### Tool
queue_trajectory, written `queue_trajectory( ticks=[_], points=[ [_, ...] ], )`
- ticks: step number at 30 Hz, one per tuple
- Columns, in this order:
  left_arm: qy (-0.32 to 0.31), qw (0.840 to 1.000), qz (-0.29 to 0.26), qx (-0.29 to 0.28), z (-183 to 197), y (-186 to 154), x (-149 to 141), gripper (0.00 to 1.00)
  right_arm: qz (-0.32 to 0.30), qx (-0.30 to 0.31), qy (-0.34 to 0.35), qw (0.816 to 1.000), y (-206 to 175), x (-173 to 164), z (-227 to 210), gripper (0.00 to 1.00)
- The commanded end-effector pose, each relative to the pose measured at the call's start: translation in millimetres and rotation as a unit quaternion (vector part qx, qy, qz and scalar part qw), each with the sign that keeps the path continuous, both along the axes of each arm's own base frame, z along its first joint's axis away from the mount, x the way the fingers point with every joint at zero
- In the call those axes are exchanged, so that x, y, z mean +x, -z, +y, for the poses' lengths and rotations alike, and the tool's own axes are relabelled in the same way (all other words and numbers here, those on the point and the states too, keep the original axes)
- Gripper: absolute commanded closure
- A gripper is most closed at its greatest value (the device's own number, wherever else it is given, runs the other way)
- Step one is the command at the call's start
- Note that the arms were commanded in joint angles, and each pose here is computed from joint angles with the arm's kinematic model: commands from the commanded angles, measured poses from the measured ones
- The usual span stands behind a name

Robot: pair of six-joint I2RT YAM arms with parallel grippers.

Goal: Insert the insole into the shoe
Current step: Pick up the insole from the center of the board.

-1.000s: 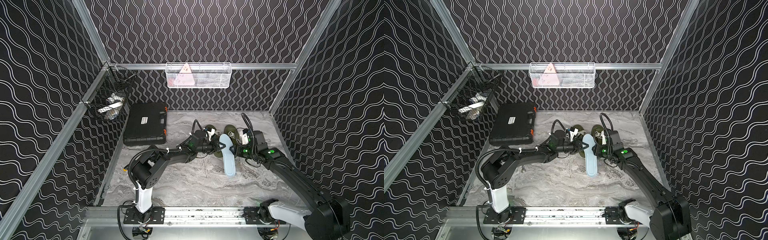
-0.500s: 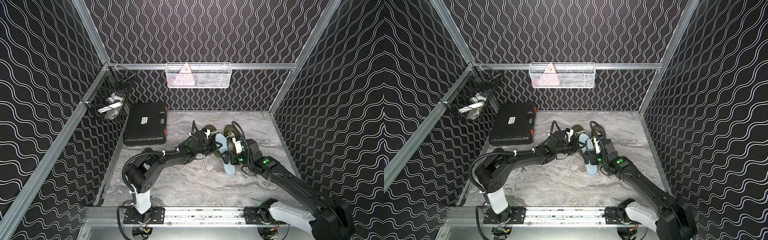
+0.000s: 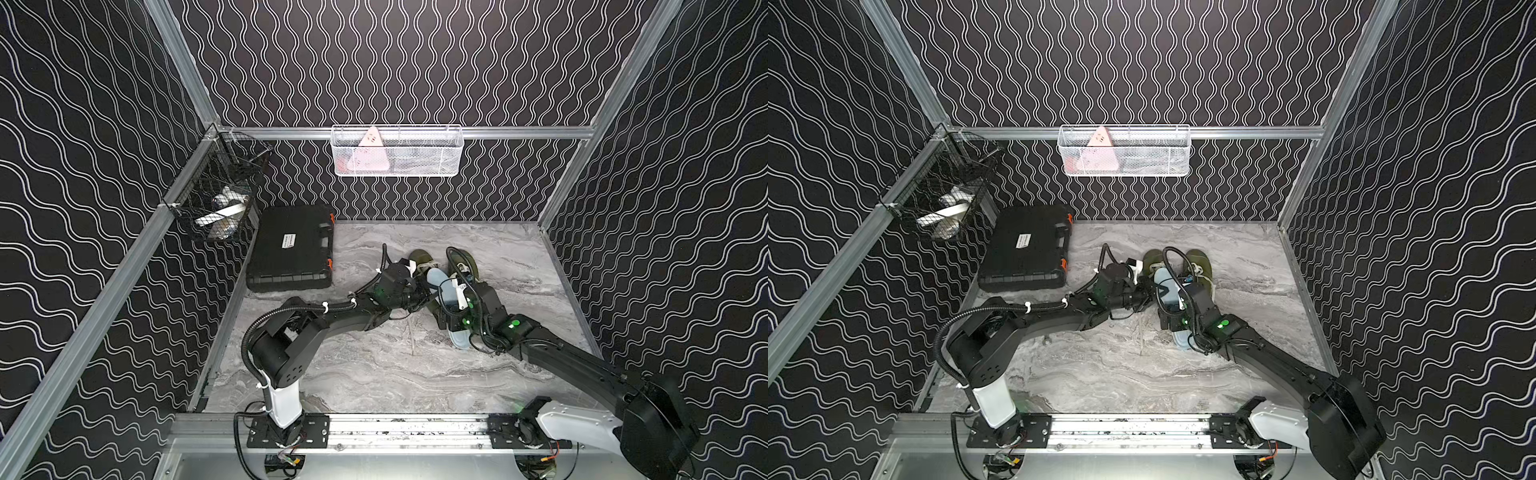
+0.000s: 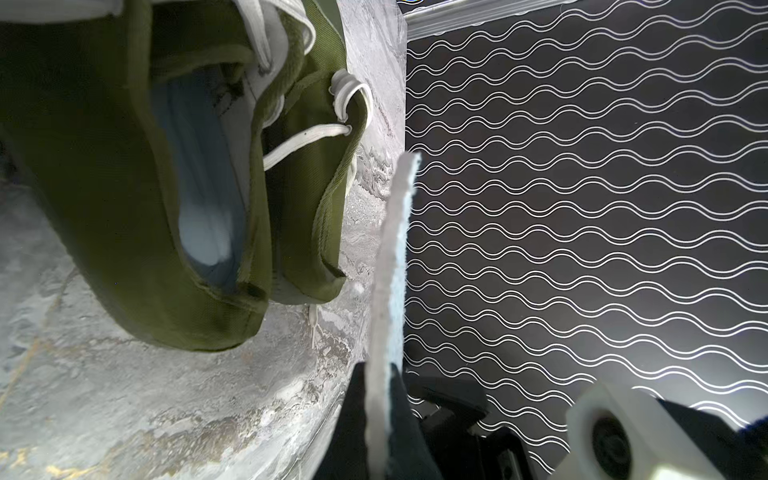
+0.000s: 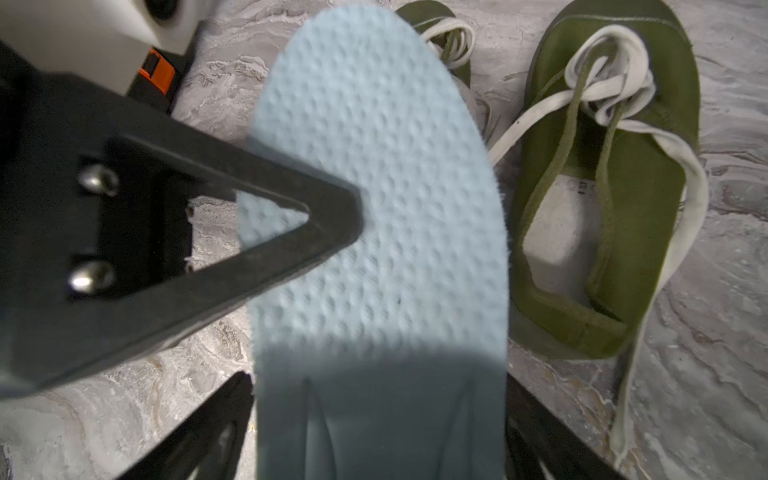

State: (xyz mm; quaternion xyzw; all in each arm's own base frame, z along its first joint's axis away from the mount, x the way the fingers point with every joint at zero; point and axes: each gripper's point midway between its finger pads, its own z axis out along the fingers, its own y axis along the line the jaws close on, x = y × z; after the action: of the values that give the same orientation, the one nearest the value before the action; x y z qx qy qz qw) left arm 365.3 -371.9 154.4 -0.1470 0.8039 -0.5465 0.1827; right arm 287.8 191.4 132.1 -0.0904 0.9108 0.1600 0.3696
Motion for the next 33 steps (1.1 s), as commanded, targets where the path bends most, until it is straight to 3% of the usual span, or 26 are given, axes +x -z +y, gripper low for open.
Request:
queue_trajectory(
  ticks=[1,5,9,13,17,22,26,31,33],
  points=[
    [-0.004,1.0,0.004,-0.024,-2.4,-6.2,1.1,1.0,-0.017,0.002,-0.001,1.0,-6.9,3.4,0.5,0.16],
    [-0.008,0.999,0.006,-0.035,-2.2,-7.1,1.7,1.0,-0.009,0.005,-0.005,1.0,-3.0,-1.4,0.4,0.21],
    [-0.007,0.999,0.006,-0.036,-2.6,-8.0,2.2,1.0,0.0,-0.004,0.002,1.0,4.4,-3.5,-4.4,0.07],
    [-0.007,0.999,0.007,-0.038,-2.8,-8.3,2.2,1.0,0.004,-0.011,0.001,1.0,8.4,-3.9,-5.1,0.06],
    [-0.008,0.999,0.01,-0.044,-3.0,-6.5,1.4,1.0,0.002,-0.009,-0.003,1.0,4.9,-3.8,-4.1,0.2],
    [-0.01,0.999,0.011,-0.046,-2.1,-6.2,2.0,1.0,-0.003,-0.012,-0.006,1.0,-0.7,-4.9,-5.0,0.46],
    [-0.008,0.999,0.01,-0.049,-2.7,-7.0,2.1,0.84,0.004,-0.016,-0.012,1.0,-2.2,-7.3,-4.8,0.58],
    [-0.002,0.999,0.007,-0.048,-5.6,-8.6,3.5,0.56,0.02,-0.023,-0.001,1.0,-1.8,-9.1,-8.9,0.63],
    [0.004,0.999,-0.002,-0.038,-6.3,-12.4,4.9,0.51,0.025,-0.027,0.007,0.999,-3.0,-9.5,-11.6,0.64]
  ],
)
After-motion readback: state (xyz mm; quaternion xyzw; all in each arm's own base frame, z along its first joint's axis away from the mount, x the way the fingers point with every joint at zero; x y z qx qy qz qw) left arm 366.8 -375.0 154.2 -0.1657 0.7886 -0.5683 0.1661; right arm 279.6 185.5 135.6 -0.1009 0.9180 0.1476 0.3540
